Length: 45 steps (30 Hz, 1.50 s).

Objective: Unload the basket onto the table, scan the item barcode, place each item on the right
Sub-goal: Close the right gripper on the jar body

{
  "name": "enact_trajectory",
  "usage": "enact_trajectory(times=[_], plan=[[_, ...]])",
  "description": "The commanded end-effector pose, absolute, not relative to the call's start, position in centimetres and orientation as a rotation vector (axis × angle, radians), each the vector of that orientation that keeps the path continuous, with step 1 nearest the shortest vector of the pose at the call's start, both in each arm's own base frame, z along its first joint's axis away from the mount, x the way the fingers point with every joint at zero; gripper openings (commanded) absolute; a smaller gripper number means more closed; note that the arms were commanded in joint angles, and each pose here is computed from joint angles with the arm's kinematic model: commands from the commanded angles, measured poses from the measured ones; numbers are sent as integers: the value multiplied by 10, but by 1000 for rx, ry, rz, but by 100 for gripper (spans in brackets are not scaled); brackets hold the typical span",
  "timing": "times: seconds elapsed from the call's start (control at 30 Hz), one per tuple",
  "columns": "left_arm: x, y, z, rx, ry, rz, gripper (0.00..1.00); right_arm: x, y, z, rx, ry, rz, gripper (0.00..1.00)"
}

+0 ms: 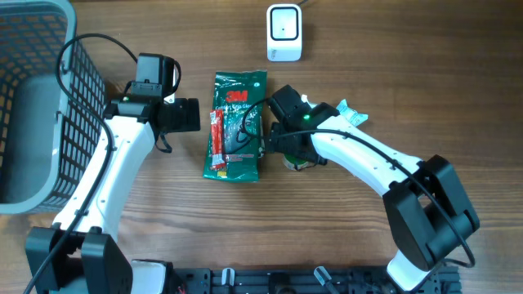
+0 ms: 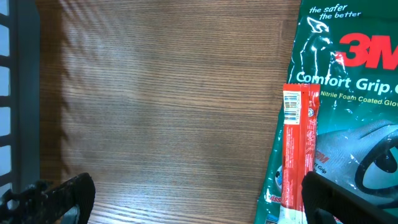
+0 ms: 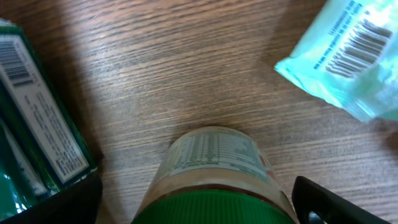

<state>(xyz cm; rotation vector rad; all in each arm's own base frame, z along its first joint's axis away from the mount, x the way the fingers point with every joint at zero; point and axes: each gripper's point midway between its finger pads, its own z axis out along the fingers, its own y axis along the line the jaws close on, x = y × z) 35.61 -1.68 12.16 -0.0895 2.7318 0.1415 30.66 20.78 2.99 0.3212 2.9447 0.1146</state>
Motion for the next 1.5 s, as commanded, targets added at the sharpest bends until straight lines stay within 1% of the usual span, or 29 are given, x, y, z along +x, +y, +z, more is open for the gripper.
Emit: enact_trajectory(times=[0.0,0.13,0.2,0.27,0.33,0.43,0.53,0.57,0.6,0.67,0.73,0.93,1.17,1.3,1.47], plan=[[354,-14,121,-87,2734,153,100,307,212,37,56,2961,103,92],[354,-14,121,-87,2734,153,100,311,215,58,18,2953,108,83],[354,-14,121,-87,2734,153,100,313,216,65,4,2945,113,81],[354,-14,121,-87,2734,153,100,315,218,68,-31,2935,119,79],[354,-14,121,-87,2734,153,100,316,219,68,-137,2923,113,75],[354,-14,121,-87,2734,154,100,315,218,68,-197,2923,103,71],[354,-14,121,-87,2734,153,100,315,218,68,-222,2922,99,71],[354,-14,121,-87,2734,153,100,315,218,68,-223,2921,99,74],[354,-14,121,-87,2734,153,100,315,218,68,-222,2921,99,80],[354,-14,121,-87,2734,153,100,315,218,68,-223,2923,99,88],[354,-14,121,-87,2734,153,100,313,217,68,-223,2928,96,99],[354,-14,121,-87,2734,153,100,303,217,59,-151,2991,109,100],[354,-14,121,-87,2734,153,100,301,214,40,-156,3036,59,100],[354,-14,121,-87,2734,153,100,302,214,40,-144,3032,59,91],[354,-14,121,-87,2734,153,100,301,214,34,-143,3045,47,88]])
